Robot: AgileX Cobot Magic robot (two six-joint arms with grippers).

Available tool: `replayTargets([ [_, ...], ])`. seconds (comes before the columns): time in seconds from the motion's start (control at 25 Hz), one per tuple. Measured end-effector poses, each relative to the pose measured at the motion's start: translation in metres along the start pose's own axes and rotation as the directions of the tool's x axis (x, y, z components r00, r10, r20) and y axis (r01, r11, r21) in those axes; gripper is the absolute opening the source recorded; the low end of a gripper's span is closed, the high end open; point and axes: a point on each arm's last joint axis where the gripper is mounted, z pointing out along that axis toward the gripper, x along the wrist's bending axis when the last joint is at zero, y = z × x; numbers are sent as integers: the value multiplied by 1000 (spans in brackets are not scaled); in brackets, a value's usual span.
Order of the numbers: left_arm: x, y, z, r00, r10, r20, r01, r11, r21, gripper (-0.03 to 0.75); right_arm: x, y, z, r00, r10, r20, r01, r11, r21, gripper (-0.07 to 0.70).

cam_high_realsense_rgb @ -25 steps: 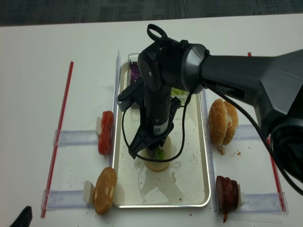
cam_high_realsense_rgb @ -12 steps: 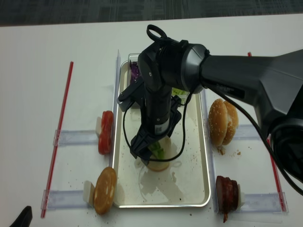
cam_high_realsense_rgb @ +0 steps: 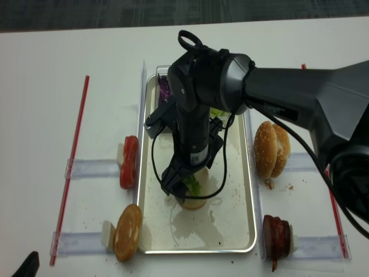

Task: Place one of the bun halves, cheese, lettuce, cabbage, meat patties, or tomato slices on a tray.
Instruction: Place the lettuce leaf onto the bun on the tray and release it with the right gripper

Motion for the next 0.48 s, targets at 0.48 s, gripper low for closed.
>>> replayTargets([
  [0.48,0,0,0,1000,0,0,0,1000,0,509,2,15,-32,1000,2,25,-1,998,-56,690],
])
